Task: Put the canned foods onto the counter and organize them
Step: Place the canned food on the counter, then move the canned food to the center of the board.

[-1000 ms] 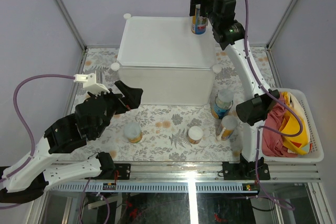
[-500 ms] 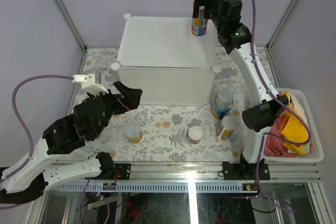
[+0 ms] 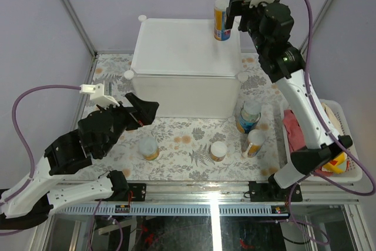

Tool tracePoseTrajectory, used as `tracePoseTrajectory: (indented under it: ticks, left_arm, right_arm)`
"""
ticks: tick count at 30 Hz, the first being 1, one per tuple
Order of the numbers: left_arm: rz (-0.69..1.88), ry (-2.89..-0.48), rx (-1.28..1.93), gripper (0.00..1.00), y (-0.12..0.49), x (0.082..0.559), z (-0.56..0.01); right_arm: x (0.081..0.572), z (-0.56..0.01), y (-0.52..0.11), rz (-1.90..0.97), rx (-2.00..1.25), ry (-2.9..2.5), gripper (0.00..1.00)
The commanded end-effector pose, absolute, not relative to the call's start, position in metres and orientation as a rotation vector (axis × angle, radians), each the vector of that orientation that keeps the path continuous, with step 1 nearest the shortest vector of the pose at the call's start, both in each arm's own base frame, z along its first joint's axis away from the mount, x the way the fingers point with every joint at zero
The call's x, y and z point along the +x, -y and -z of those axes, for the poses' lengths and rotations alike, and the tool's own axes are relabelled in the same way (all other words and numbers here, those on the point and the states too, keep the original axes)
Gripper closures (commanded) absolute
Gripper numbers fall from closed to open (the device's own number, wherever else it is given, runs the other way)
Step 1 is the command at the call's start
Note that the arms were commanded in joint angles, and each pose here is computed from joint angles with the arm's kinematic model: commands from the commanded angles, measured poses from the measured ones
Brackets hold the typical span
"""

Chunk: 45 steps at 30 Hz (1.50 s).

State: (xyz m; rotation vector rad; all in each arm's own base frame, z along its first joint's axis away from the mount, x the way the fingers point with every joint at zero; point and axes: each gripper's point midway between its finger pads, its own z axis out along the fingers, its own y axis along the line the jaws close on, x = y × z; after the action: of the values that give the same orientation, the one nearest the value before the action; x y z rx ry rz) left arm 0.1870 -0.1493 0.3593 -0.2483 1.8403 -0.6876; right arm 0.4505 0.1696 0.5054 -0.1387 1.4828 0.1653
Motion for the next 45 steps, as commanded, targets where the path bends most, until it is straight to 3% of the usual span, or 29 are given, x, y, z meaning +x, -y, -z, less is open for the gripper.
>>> tracePoseTrajectory:
  ticks: [1,9,25,45]
  left_arm:
    - [0.729,-1.842,-0.227,0.0,0.152,0.182,-0.364]
    - [0.762,-1.861,-0.166,0.0,0.167,0.181,-0.362]
    - [0.818,-1.912,-0.113,0.0,0.186,0.176,-0.344]
    - [0.843,-1.924,-0.086,0.0,0.19,0.171,-0.341]
  right_arm:
    - [0.412,-0.527,-0.153,-0.158,-0.075,-1.419,0.0]
    - [0.356,-0.499,-0.136,-0.167,-0.02,-1.48,0.01]
    - [0.266,-0.316,-0.09,-0.15,0.277,-1.908,0.04]
    - [0.22,-0.211,-0.077,-0.181,0.481,-2.114,0.01]
